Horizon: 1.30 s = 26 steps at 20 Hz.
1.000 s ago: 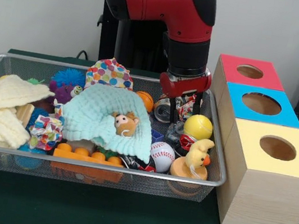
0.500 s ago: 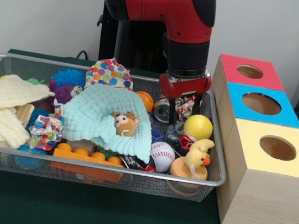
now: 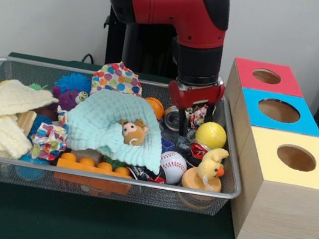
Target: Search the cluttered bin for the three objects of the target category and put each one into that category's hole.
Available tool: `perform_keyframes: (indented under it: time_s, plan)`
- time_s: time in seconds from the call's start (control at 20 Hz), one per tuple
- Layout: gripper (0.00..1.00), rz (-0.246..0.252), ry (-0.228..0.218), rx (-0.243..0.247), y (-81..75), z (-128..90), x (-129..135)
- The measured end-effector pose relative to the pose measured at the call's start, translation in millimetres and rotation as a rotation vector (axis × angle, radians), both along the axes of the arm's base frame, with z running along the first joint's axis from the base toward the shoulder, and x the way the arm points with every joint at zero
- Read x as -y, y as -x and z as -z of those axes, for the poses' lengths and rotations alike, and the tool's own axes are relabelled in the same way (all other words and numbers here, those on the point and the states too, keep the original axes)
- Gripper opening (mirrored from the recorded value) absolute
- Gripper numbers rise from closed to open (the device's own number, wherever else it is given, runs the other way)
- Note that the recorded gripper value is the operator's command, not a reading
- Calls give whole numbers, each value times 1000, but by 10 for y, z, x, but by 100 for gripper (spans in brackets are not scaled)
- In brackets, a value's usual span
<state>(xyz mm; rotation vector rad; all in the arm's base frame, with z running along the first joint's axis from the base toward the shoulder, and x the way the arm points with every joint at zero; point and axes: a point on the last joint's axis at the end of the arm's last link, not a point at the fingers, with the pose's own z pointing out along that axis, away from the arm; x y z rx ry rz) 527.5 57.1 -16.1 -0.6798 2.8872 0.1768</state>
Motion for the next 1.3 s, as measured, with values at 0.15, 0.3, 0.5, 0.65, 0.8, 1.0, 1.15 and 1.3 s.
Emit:
perform_keyframes:
  time_s: [0.15,0.3,0.5,0.65,0.8,1.0,1.15,1.3]
  plan:
    - [100,3,0,3,-34,28,10]
    - [100,5,-1,1,-42,66,12]
    - [100,9,-5,-3,-51,119,8]
    - [100,9,-5,-2,-60,125,10]
    - [100,9,-5,-1,-62,125,11]
    - [100,10,-4,-1,-67,126,13]
    - [100,10,-5,-1,-69,133,10]
    - [100,9,-5,-1,-72,135,8]
